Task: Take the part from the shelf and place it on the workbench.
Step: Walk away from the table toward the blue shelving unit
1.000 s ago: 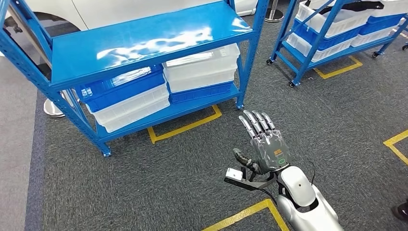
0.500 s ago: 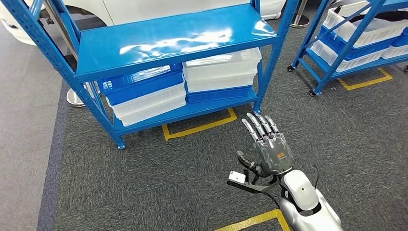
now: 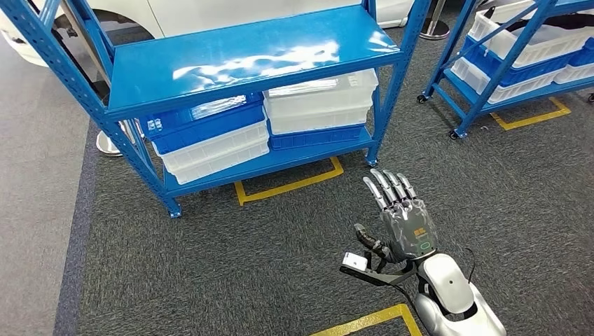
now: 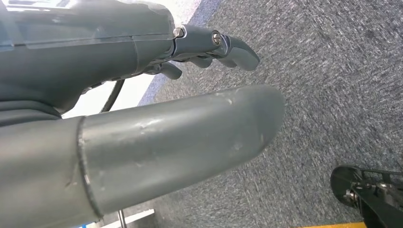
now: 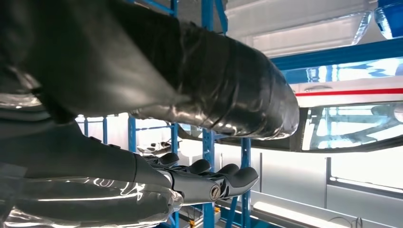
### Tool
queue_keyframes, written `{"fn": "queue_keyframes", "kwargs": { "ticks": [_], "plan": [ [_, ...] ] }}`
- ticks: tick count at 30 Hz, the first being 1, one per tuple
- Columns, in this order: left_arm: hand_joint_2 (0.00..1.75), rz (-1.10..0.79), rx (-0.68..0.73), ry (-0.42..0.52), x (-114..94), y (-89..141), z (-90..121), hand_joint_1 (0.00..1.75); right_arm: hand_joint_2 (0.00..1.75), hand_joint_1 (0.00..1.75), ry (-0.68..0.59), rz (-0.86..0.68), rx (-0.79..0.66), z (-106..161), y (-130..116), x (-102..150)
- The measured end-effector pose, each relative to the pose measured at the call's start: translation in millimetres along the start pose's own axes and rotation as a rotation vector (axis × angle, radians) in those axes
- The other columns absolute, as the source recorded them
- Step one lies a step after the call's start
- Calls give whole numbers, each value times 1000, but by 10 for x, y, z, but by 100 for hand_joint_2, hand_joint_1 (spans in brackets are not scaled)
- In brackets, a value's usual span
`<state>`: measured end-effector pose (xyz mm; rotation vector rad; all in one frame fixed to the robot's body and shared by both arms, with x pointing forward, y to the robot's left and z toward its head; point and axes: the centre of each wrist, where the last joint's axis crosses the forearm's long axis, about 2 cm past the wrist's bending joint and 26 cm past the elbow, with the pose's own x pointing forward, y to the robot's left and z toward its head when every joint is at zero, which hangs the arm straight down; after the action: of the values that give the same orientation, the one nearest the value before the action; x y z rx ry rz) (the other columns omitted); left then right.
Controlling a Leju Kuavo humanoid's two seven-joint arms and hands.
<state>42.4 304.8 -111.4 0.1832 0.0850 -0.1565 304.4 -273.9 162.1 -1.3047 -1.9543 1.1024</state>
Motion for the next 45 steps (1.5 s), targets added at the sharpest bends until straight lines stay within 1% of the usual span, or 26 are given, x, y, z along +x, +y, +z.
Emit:
{"fn": "queue_keyframes", "kwargs": {
  "ticks": [21, 24, 35, 45],
  "plan": [
    [0, 30, -5, -3, 13, -33, 8, 0, 0, 0, 6, 3, 6, -36, -21, -50],
    [0, 30, -6, 2, -11, -38, 3, 0, 0, 0, 5, 3, 7, -37, -20, -51],
    [0, 35, -5, 2, -11, -26, 2, 0, 0, 0, 1, 8, 8, -93, -37, -72],
    [0, 33, -10, -3, -4, -56, 7, 0, 0, 0, 3, 6, 27, -58, -12, -83]
  ]
}}
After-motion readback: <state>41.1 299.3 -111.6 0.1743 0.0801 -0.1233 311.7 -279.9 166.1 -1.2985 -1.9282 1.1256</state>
